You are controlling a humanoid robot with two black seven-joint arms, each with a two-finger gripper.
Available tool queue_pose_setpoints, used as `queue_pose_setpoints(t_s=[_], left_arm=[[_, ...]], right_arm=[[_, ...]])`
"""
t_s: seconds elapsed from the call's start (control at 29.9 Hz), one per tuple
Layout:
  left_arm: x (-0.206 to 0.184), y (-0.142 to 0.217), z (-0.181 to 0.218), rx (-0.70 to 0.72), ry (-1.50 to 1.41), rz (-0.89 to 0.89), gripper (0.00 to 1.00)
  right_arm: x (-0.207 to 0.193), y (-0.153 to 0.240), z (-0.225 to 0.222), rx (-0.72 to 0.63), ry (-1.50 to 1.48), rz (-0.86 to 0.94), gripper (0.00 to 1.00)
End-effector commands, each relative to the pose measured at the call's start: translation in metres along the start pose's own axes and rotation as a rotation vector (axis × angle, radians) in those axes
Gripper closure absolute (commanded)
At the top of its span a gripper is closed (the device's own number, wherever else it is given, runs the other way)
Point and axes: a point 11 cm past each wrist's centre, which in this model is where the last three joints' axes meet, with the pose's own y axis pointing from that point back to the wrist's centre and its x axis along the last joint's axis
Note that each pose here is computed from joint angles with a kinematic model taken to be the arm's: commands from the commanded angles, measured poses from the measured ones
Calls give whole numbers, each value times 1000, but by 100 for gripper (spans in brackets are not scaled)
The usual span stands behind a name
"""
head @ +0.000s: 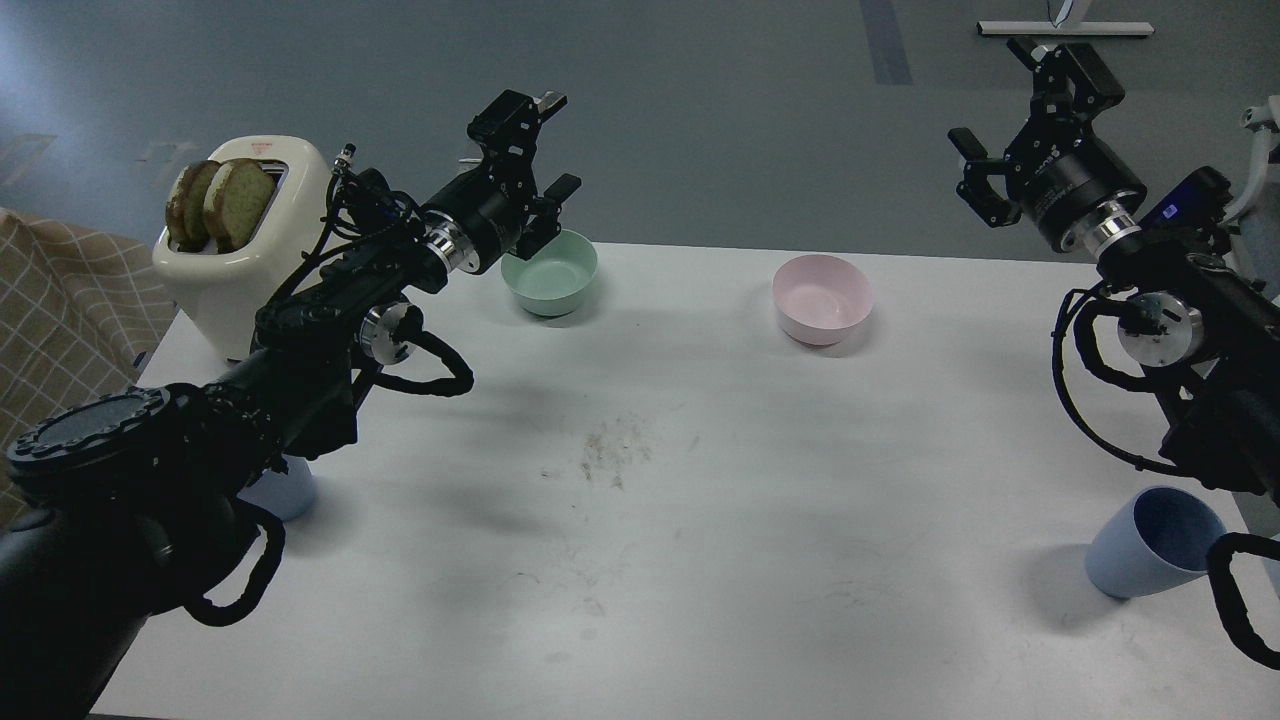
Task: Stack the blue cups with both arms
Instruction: 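Raise the left arm away from the toaster and swing it outward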
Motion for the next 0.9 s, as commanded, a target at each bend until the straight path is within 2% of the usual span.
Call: queue_pose_setpoints(t_s=[0.0, 0.6, 0.67, 0.87], left_arm=[[4, 3, 0, 3, 0, 0, 2], [1, -3, 7, -9, -13, -2, 2], [2, -8, 21, -32, -22, -6, 2], [0, -12, 30, -51, -19, -12, 2]], right_arm=[[0, 0, 1, -1, -1, 0, 0], [-1, -2, -4, 5, 3, -3, 0], [-1, -3, -4, 8, 3, -4, 0], [-2, -3, -4, 9, 1, -6, 0]])
